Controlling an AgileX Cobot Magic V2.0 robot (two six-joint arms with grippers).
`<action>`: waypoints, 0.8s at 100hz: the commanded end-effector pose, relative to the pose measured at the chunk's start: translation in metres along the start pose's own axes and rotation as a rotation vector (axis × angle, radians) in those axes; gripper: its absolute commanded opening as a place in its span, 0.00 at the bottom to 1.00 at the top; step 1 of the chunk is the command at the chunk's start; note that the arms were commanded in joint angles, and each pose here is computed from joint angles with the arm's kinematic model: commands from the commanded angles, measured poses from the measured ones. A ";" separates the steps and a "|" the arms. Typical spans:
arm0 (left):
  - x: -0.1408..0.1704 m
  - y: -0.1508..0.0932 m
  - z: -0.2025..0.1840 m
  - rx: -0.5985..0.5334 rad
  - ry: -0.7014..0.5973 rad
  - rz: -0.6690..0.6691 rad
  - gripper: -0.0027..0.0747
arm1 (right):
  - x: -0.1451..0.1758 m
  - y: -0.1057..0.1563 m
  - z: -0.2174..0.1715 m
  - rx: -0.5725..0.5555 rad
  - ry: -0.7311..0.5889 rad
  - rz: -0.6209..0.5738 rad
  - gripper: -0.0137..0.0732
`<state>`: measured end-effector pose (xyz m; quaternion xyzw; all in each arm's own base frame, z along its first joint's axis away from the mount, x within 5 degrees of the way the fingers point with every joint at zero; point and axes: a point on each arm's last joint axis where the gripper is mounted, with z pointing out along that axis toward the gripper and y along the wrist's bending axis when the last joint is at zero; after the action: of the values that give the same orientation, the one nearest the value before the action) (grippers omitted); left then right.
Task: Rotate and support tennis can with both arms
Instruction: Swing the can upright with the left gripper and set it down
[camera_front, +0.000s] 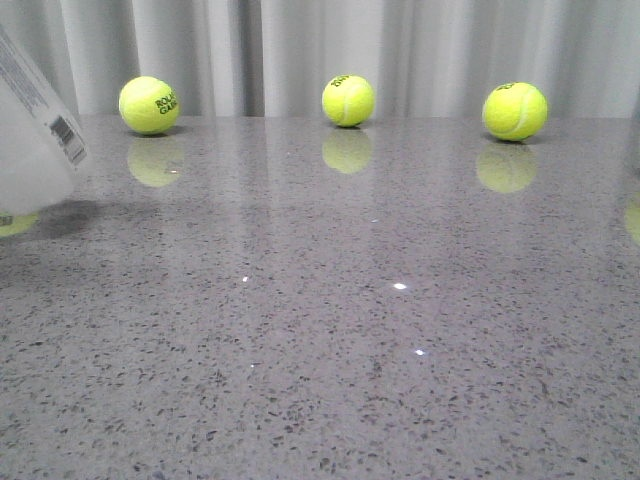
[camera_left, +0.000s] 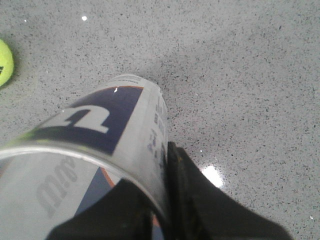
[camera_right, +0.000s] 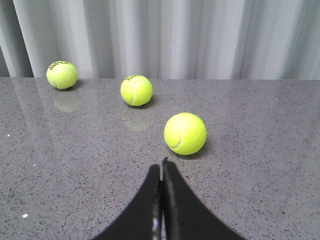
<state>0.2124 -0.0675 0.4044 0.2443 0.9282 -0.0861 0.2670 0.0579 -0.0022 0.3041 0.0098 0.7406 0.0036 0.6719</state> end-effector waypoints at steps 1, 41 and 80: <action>-0.004 -0.002 -0.010 0.007 -0.036 -0.009 0.01 | -0.015 0.001 -0.002 -0.003 -0.102 -0.008 0.08; -0.008 0.000 0.000 0.024 -0.011 -0.017 0.25 | -0.015 0.001 -0.002 -0.003 -0.102 -0.008 0.08; -0.044 0.001 -0.013 0.055 -0.110 0.002 0.73 | -0.015 0.001 -0.002 -0.003 -0.102 -0.008 0.08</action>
<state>0.2419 -0.0785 0.4190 0.2431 0.9213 -0.1085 0.2835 0.0579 -0.0022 0.3041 0.0098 0.7406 0.0035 0.6719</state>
